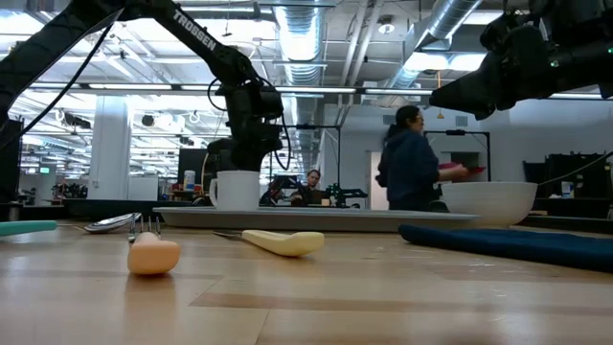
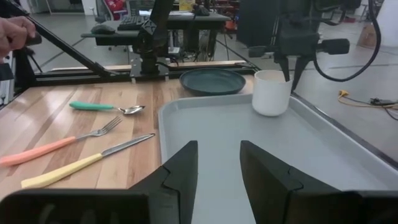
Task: Set up tray
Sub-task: Put the white mug at the top left of the gray serving tray, then put the black plate at the bottom of the white mug on the gray serving tray
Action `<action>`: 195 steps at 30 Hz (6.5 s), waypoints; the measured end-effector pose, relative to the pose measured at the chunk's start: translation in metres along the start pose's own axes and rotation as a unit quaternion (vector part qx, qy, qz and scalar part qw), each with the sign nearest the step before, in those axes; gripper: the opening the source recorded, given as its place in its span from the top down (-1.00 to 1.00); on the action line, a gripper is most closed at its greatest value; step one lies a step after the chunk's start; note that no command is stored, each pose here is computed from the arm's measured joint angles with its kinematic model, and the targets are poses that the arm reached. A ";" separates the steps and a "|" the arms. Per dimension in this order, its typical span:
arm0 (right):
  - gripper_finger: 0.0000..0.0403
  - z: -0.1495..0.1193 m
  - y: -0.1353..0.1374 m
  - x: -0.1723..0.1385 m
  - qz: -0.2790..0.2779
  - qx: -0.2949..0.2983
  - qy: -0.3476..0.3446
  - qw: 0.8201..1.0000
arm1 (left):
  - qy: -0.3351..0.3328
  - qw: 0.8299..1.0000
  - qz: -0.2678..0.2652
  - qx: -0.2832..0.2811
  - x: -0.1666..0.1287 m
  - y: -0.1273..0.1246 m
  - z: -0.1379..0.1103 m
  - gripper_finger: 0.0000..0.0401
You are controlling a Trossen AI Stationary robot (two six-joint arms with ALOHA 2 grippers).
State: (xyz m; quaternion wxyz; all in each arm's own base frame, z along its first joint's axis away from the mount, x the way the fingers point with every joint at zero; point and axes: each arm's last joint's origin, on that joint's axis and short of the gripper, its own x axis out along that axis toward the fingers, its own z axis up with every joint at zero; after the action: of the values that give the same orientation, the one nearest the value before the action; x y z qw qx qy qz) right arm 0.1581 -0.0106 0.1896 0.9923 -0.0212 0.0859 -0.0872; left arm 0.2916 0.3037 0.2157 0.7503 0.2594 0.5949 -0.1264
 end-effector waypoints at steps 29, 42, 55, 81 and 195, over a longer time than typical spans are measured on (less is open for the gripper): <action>0.44 0.000 0.000 0.000 0.002 0.004 0.002 1.000 | 0.080 0.995 -0.007 -0.057 -0.010 -0.002 -0.002 0.47; 0.44 0.000 0.000 0.000 0.002 0.004 0.001 1.000 | 0.129 0.991 0.015 -0.039 -0.032 -0.010 0.011 0.46; 0.44 0.000 0.000 0.000 0.002 0.003 0.000 1.000 | 0.152 0.964 0.115 -0.186 -0.128 -0.054 0.039 0.46; 0.44 0.000 0.000 0.000 0.002 0.004 0.001 1.000 | 0.112 0.920 0.016 -0.375 -0.088 -0.248 0.063 0.46; 0.44 0.000 0.000 0.000 0.002 -0.014 0.002 1.000 | 0.069 0.850 0.087 -0.516 -0.039 -0.278 0.059 0.12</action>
State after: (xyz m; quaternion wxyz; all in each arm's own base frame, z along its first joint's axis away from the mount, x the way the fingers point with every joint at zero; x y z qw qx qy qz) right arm 0.1581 -0.0104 0.1892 0.9919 -0.0348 0.0887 -0.0840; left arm 0.1919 0.0359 0.1959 0.7413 -0.1060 0.5996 0.2824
